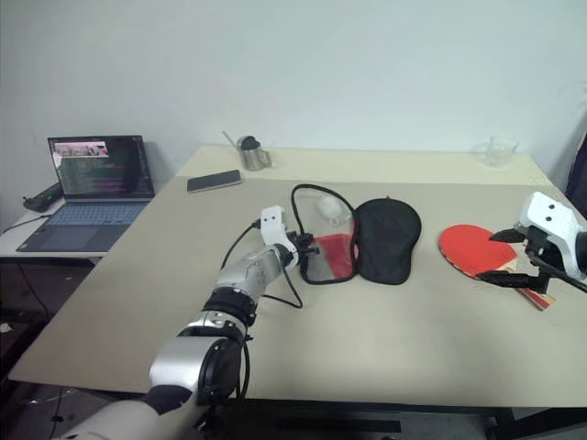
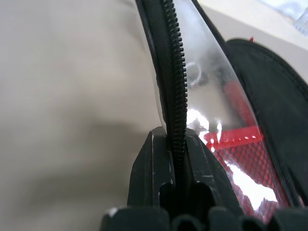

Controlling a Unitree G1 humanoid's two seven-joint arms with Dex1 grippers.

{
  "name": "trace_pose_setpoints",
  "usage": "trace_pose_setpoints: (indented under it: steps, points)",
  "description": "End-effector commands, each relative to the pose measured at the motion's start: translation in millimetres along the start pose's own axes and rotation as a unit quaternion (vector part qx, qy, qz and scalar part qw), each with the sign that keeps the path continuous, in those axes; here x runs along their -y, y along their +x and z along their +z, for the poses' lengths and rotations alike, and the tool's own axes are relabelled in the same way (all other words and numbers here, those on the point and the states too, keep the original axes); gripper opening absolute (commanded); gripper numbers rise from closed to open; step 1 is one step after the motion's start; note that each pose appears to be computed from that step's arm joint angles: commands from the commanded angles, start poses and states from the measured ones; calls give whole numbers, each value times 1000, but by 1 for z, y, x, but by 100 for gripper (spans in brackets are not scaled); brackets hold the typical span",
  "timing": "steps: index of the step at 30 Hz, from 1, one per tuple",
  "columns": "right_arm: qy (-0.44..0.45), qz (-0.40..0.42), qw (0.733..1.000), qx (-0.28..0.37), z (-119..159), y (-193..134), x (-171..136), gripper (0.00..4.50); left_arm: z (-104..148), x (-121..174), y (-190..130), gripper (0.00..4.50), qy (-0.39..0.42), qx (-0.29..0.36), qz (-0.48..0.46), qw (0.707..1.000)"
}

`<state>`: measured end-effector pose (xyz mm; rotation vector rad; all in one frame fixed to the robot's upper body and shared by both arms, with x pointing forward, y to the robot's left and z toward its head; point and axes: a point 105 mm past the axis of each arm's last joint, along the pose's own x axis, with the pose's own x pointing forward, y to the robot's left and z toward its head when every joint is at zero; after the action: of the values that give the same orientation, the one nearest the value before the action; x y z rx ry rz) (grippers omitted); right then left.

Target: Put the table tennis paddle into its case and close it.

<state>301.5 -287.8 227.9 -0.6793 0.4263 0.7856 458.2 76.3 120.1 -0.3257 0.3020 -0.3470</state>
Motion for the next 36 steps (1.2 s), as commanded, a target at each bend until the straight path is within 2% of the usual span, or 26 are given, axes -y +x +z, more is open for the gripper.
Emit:
trace_pose_setpoints:
  steps: [1, 3, 7, 8, 9, 12, 15, 17, 19, 22, 29, 36]
  points:
    - [-12, -12, 1000, 15, 10, -5, 2, 450, 8, 2, -4, 28, 14, 11, -4, 1000]
    - [-12, -11, 1000, 15, 9, -4, 2, 450, 8, 1, -5, 84, 16, 10, -4, 1000]
    - [-11, -9, 1000, 15, 8, -2, 1, 450, 13, 0, -10, 224, 27, 14, -11, 999]
    - [-10, -9, 1000, 14, 8, -1, 1, 450, 14, 0, -11, 274, 29, 16, -12, 999]
    - [-10, -9, 1000, 14, 8, -1, 1, 450, 16, 0, -12, 294, 33, 16, -15, 999]
    - [-4, -35, 999, 7, 3, 0, 8, 450, 24, -4, -20, 294, 76, 24, -31, 996]
    - [6, -105, 994, -27, -13, 1, 27, 450, 33, -6, -31, 294, 117, 30, -58, 991]
    - [57, -188, 978, -75, -38, 3, 50, 450, 40, -6, -43, 294, 137, 28, -98, 985]
    - [77, -235, 959, -139, -66, 5, 62, 450, 45, -5, -64, 294, 144, 16, -161, 976]
    - [94, -240, 942, -214, -93, 12, 66, 450, 52, -9, -94, 294, 172, 9, -227, 959]
    - [113, -227, 946, -202, -90, 32, 78, 450, 72, -9, -118, 294, 187, 40, -245, 951]
    - [146, -192, 944, -224, -90, 47, 78, 450, 64, 7, -125, 294, 186, 46, -268, 944]
